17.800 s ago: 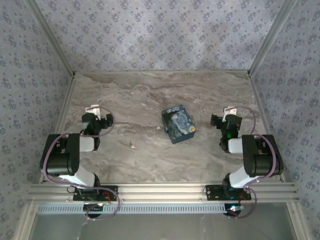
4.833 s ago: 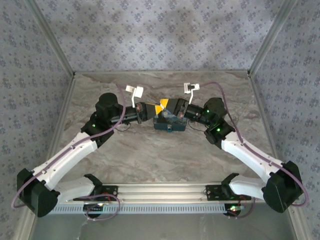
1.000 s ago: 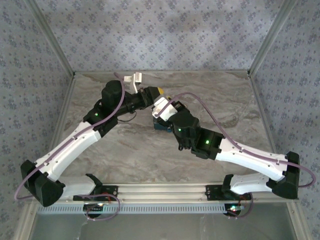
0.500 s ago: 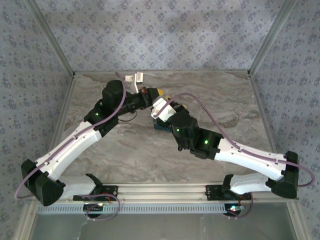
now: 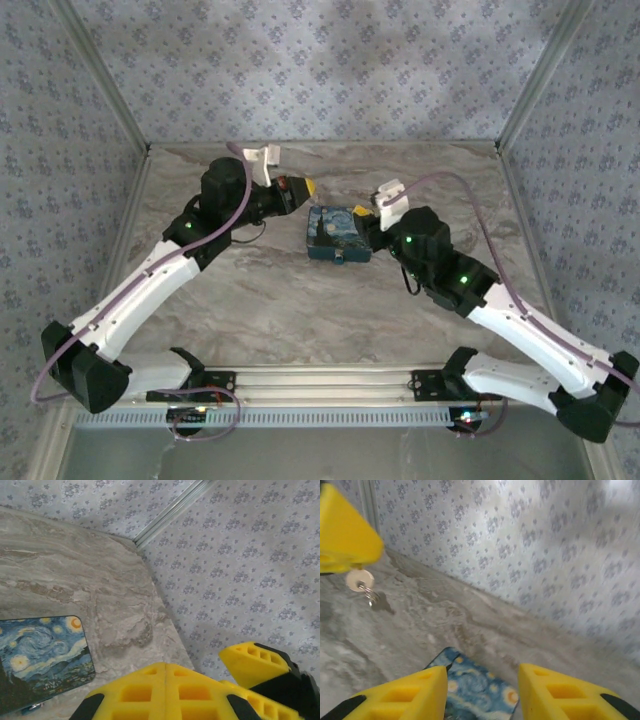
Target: Unlock a padlock with a key
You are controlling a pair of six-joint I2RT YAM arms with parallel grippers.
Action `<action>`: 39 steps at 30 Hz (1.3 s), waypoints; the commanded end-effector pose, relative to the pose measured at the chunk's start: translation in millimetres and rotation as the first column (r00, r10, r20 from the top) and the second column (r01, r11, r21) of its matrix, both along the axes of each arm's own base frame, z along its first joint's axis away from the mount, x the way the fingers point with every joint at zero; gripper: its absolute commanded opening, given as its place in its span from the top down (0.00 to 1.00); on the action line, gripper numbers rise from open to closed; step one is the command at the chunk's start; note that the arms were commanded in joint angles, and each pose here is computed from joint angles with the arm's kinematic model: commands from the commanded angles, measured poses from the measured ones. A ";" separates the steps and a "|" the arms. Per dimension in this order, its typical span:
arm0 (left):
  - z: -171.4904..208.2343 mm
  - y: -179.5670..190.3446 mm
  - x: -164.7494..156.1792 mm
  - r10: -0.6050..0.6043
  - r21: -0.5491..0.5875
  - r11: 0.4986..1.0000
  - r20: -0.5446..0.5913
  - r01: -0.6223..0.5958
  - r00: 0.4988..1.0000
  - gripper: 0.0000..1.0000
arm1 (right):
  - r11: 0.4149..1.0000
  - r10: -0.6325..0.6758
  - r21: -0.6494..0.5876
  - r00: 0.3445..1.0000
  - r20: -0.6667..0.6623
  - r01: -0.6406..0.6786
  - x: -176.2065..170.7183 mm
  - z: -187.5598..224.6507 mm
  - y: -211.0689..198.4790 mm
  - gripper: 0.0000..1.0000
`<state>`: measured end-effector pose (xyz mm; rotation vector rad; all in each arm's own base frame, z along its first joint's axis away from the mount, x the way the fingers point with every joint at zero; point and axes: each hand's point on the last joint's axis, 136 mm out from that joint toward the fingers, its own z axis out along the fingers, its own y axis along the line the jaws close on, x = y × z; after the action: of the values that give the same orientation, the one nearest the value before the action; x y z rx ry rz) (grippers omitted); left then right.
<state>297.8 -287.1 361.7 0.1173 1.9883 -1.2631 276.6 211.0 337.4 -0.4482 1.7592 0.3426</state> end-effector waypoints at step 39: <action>40.1 -36.7 -42.3 -0.209 -0.227 0.944 0.143 0.237 0.967 1.00 | 0.353 0.622 0.881 0.782 0.032 -0.316 -24.0 42.3 58.5 0.59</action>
<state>265.6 -323.1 383.4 0.2594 1.8119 -1.5558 260.8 266.8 354.9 -0.0898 1.5303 1.7093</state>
